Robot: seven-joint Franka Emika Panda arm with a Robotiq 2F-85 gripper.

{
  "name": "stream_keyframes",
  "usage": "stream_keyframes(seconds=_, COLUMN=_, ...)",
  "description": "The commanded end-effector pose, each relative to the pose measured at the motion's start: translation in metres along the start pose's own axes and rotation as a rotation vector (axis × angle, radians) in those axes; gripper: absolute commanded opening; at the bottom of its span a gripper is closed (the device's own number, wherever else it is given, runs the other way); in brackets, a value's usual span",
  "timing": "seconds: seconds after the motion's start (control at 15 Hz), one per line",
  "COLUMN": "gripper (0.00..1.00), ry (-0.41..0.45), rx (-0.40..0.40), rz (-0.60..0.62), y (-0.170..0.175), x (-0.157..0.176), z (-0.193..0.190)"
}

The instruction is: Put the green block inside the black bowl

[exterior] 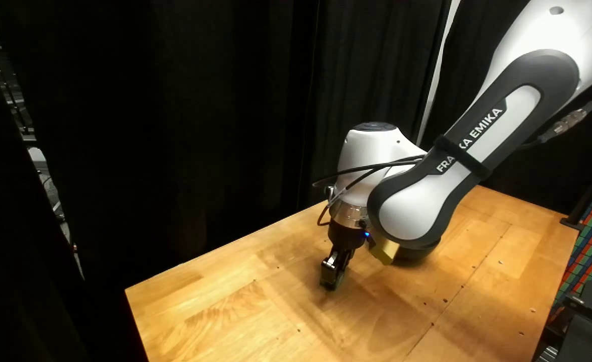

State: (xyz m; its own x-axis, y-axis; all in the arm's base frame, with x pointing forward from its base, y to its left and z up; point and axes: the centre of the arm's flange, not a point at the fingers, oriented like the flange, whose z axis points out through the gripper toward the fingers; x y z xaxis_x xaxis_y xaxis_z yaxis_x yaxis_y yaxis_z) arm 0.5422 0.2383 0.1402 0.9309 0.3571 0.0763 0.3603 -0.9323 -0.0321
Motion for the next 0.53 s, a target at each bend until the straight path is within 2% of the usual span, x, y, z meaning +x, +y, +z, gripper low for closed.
stream_keyframes(seconds=0.0, gripper=0.18, ry=0.031, rx=-0.058, rz=0.006, y=-0.002, x=0.006, z=-0.030)
stream_keyframes(seconds=0.27, gripper=0.18, ry=0.064, rx=-0.225, rz=0.024, y=0.015, x=0.004, z=-0.096)
stream_keyframes(seconds=0.47, gripper=0.18, ry=-0.008, rx=-0.373, rz=0.106, y=0.045, x=-0.007, z=-0.121)
